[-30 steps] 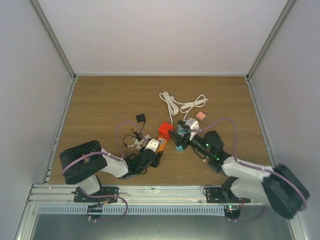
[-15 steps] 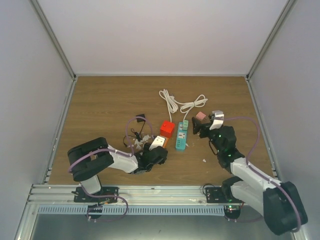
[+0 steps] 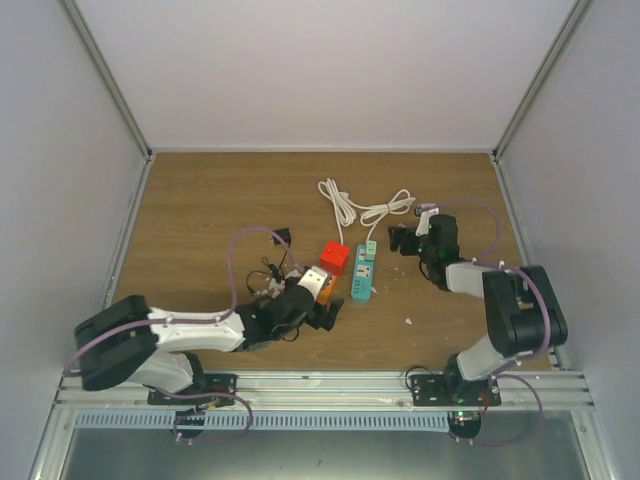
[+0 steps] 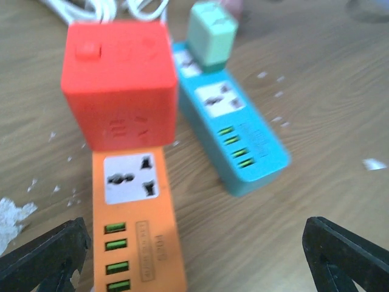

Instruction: Insert the plug

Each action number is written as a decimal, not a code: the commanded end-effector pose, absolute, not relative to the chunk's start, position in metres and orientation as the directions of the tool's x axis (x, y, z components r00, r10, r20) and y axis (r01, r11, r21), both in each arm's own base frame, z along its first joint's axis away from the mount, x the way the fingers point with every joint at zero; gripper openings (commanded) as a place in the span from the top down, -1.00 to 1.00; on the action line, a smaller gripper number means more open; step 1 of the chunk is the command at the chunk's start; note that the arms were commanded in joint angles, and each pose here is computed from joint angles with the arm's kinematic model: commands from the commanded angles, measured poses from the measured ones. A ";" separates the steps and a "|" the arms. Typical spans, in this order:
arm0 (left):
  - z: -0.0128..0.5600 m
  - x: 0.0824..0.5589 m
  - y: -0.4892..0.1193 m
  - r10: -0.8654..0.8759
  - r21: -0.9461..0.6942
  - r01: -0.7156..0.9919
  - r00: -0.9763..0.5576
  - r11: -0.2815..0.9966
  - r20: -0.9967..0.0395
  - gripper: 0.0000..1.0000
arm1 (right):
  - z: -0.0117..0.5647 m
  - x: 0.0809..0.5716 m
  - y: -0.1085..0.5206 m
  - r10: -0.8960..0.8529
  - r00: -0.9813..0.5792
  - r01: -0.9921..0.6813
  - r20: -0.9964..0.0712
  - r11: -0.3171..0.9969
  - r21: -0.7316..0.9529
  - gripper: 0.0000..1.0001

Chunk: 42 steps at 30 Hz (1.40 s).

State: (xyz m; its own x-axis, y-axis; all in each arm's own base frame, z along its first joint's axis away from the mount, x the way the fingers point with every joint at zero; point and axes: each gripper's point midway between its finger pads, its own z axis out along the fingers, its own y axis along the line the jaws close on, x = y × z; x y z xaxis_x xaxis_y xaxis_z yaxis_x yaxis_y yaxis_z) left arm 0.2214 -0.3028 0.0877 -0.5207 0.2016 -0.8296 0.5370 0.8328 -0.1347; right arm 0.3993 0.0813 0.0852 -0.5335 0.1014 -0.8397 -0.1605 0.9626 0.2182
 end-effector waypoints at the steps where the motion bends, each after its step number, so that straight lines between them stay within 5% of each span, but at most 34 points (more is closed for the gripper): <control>1: 0.127 0.201 -0.307 0.162 -0.216 0.639 -0.479 0.739 -0.863 -0.98 | 0.073 0.419 0.083 0.077 -0.570 -0.190 -0.818 0.956 0.222 -0.82; 22: 0.142 0.187 -0.276 0.081 -0.288 0.603 -0.508 0.744 -0.857 -0.98 | 0.024 0.432 0.093 -0.012 -0.737 -0.072 -0.676 0.996 0.060 -0.67; 33: 0.144 0.185 -0.266 0.064 -0.295 0.584 -0.516 0.756 -0.854 -0.98 | 0.019 0.427 0.093 -0.019 -0.754 -0.059 -0.656 0.998 0.038 -0.27; 40: 0.146 0.184 -0.265 0.052 -0.313 0.573 -0.530 0.757 -0.846 -0.98 | 0.023 0.425 0.096 -0.022 -0.741 -0.073 -0.671 0.996 0.048 0.44; 42: 0.148 0.184 -0.267 0.046 -0.323 0.568 -0.539 0.756 -0.841 -0.98 | 0.030 0.422 0.095 -0.016 -0.723 -0.073 -0.691 0.996 0.053 0.48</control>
State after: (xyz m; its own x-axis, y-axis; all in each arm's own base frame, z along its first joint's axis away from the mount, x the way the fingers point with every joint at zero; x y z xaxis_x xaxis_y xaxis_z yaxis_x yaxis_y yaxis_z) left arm 0.1819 -0.2664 0.1401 -0.5307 0.0887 -0.8429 0.5898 0.7529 -0.2921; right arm 0.4251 0.0939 0.0220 -0.7443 -0.0216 -0.6675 -0.0750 0.9959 0.0514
